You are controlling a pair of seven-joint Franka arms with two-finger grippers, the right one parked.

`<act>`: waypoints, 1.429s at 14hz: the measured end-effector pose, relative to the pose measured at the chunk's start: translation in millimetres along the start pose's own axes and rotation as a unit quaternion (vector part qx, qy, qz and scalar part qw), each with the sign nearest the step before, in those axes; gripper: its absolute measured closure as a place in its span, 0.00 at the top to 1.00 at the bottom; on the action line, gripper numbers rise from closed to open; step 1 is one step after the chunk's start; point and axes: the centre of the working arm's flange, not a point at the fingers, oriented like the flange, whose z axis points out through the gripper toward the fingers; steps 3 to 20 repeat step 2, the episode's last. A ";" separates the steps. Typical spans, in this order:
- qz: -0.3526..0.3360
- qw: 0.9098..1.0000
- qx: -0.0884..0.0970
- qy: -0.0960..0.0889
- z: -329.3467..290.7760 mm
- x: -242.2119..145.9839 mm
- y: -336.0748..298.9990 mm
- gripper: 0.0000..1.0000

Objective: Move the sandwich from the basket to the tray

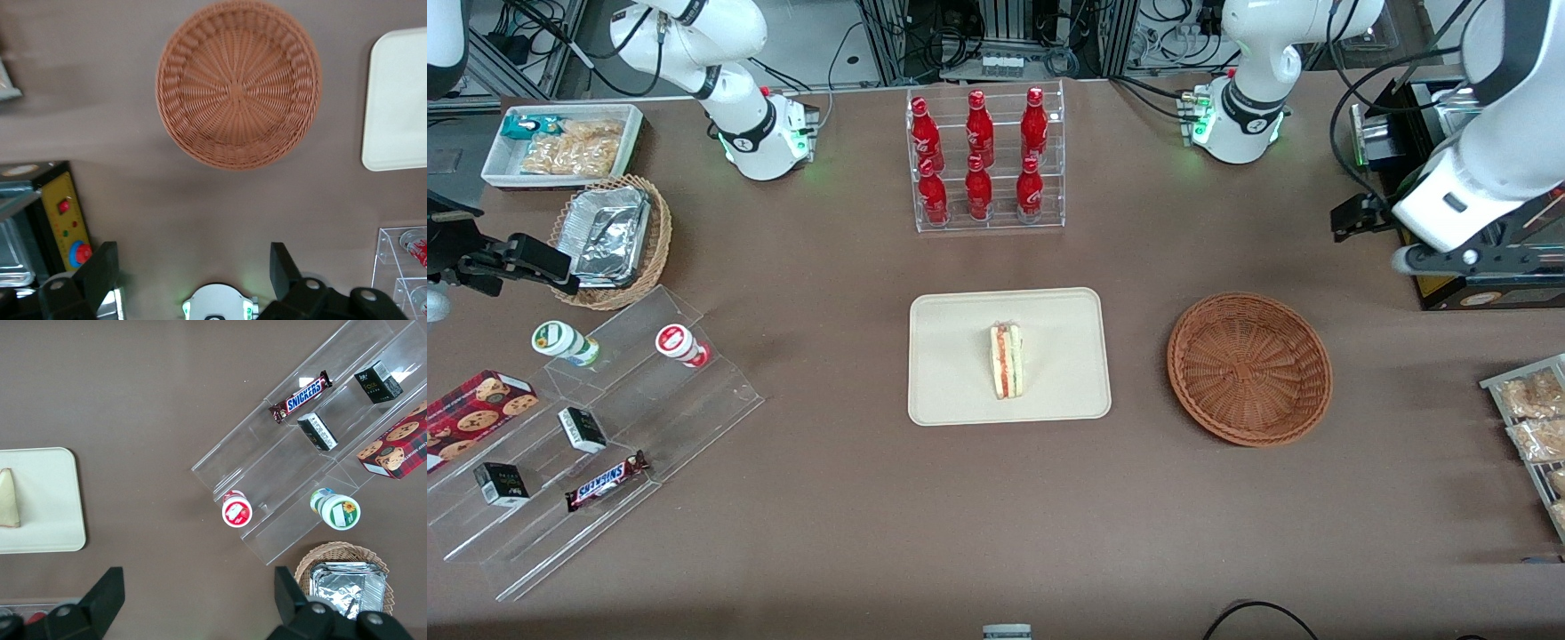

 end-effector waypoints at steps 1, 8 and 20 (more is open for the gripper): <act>0.000 1.000 -0.001 0.011 -15.4 -2.4 -4.8 1.00; 0.000 1.000 -0.001 0.018 -28.2 -5.1 -8.4 1.00; 0.000 1.000 -0.001 0.018 -28.2 -5.1 -8.4 1.00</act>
